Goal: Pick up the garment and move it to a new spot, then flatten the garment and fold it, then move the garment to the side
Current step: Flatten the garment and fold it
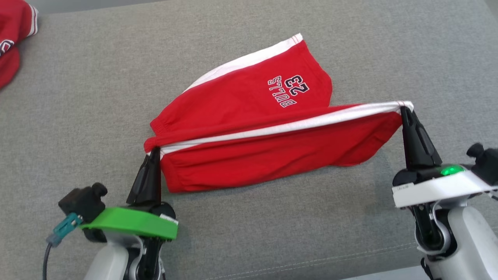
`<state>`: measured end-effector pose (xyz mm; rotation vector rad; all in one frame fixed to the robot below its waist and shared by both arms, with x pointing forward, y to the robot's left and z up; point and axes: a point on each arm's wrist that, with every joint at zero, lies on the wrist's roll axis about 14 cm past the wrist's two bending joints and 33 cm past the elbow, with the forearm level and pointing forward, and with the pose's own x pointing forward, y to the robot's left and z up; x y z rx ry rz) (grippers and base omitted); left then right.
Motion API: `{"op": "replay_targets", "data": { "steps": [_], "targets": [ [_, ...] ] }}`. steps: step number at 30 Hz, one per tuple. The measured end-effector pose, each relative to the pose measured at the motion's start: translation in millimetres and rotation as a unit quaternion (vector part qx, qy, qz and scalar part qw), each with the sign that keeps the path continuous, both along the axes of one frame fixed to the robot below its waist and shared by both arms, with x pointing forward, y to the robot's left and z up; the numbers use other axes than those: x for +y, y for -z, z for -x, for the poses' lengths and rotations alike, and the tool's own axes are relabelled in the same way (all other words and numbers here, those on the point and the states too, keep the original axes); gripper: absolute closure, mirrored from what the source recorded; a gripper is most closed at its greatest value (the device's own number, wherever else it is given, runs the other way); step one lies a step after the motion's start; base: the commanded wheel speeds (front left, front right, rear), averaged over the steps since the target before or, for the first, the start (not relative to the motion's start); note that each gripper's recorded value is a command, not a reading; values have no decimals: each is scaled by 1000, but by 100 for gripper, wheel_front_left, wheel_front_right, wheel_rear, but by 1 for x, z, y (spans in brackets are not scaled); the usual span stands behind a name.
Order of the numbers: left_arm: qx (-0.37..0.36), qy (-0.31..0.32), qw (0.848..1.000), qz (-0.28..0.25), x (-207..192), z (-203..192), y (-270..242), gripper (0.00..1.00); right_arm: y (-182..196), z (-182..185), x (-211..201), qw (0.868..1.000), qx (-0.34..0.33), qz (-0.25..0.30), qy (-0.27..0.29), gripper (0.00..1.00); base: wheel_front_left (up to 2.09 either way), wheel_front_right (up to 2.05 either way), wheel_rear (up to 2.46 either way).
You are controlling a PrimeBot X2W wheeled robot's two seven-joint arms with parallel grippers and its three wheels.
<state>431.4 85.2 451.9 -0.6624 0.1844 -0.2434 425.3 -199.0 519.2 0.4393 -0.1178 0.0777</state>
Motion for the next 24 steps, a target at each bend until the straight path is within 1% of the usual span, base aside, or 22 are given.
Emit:
{"op": "replay_targets", "data": {
  "steps": [7, 14, 18, 19, 20, 24],
  "targets": [
    [38, -24, 999, 5, -1, -33, 16, 100, 11, -58, 10, 999, 21, 17, -30, 100, 0, 0, 0],
    [72, -48, 996, -18, 8, -65, 35, 100, 34, -114, 33, 995, 59, 41, -71, 100, 0, 0, 0],
    [96, -53, 993, -32, 10, -75, 49, 100, 52, -138, 51, 989, 89, 57, -99, 100, 0, 0, 0],
    [96, -53, 993, -32, 10, -75, 49, 100, 52, -138, 51, 989, 89, 57, -99, 100, 0, 0, 0],
    [101, -58, 993, -36, 13, -80, 52, 100, 62, -147, 57, 986, 106, 66, -110, 100, 0, 0, 0],
    [109, -71, 991, -42, 20, -87, 58, 100, 79, -163, 65, 980, 136, 77, -122, 100, 0, 0, 0]
  ]
}}
